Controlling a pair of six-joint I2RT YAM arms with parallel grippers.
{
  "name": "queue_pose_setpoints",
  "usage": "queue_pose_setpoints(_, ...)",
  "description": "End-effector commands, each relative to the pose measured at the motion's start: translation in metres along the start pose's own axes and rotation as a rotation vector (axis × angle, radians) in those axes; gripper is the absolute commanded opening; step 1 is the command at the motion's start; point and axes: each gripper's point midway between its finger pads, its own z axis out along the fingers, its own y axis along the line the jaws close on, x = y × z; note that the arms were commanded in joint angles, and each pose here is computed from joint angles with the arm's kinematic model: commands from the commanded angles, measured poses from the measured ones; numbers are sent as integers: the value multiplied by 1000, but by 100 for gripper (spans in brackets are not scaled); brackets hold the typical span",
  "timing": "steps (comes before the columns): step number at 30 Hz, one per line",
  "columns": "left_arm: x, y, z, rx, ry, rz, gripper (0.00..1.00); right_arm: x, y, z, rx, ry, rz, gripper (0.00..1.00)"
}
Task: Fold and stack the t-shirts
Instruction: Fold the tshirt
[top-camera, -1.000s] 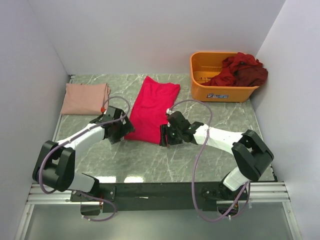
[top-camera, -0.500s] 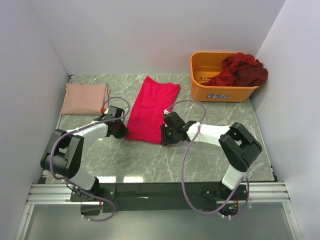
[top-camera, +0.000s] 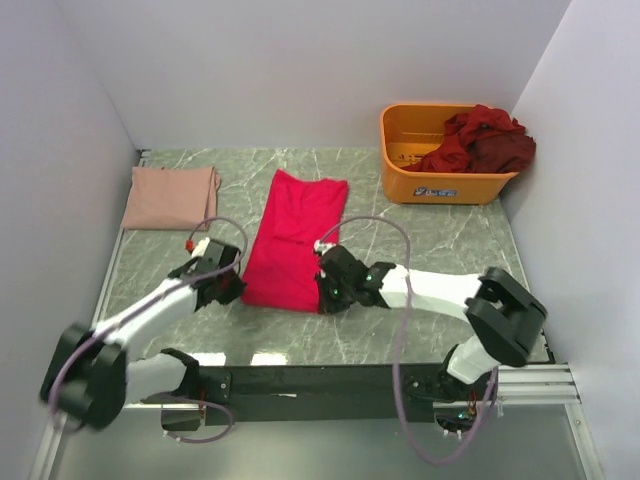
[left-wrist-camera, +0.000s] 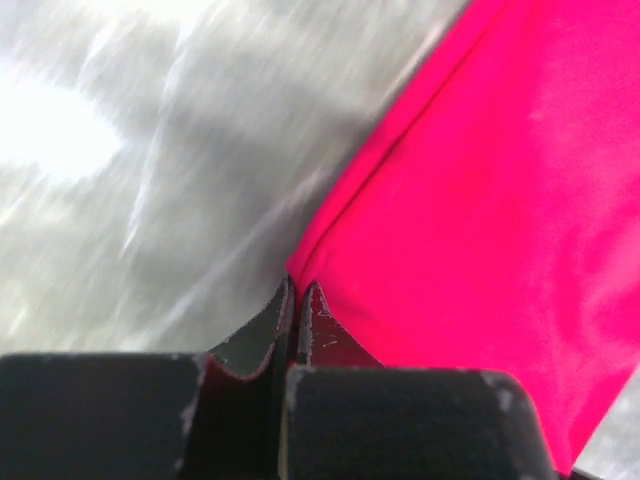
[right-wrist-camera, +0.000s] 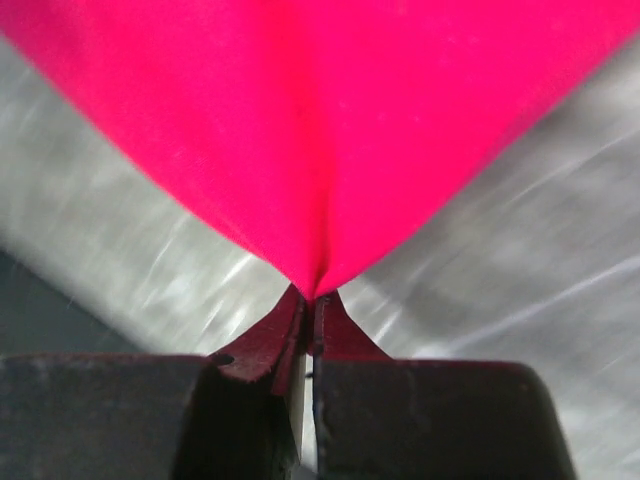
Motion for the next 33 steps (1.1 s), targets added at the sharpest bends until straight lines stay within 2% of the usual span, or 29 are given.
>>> queue_pose_setpoints(1,5,33,-33,-98,-78,-46,1,31,27,-34,-57,59,-5,0)
queue_pose_setpoints(4,-4,38,-66,-74,-148,-120,1,32,55,-63,-149,37,3,0)
queue_pose_setpoints(5,-11,31,-79,-18,-177,-134,1,23,64,-76,-184,1,10,0)
queue_pose_setpoints(7,-26,13,-96,65,-224,-139,1,13,70,-91,-206,-35,8,0)
queue_pose_setpoints(9,-45,-10,-116,147,-275,-137,1,-6,67,-104,-157,-90,-21,0)
queue_pose_setpoints(11,-62,-25,-122,150,-318,-107,1,-29,63,-114,-114,-140,-12,0)
queue_pose_setpoints(12,-78,-43,-138,186,-351,-109,1,-33,58,-117,-98,-135,-8,0)
queue_pose_setpoints(14,-92,-57,-133,133,-366,-61,1,-50,51,-121,-94,-151,33,0)
queue_pose_setpoints(15,-106,-75,-145,161,-392,-59,1,-53,54,-124,-127,-147,37,0)
queue_pose_setpoints(20,-142,-122,-131,104,-433,36,1,-96,29,-133,-118,-208,101,0)
queue_pose_setpoints(21,-155,-142,-140,149,-454,34,1,-105,15,-133,-96,-218,112,0)
queue_pose_setpoints(22,-160,-147,-126,126,-443,51,1,-108,11,-129,-97,-202,120,0)
queue_pose_setpoints(24,-176,-171,-127,180,-457,52,1,-124,0,-127,-100,-215,139,0)
queue_pose_setpoints(25,-175,-178,-111,177,-428,74,1,-122,1,-119,-134,-176,144,0)
queue_pose_setpoints(27,-187,-193,-105,203,-421,78,1,-135,-6,-114,-166,-180,166,0)
queue_pose_setpoints(28,-183,-199,-84,193,-383,103,1,-135,-12,-103,-166,-152,184,0)
queue_pose_setpoints(30,-195,-216,-78,212,-387,114,1,-144,-14,-98,-201,-146,197,0)
queue_pose_setpoints(31,-192,-219,-54,185,-352,141,1,-149,-28,-88,-190,-132,228,0)
queue_pose_setpoints(33,-202,-238,-47,207,-351,153,1,-163,-34,-84,-221,-142,242,0)
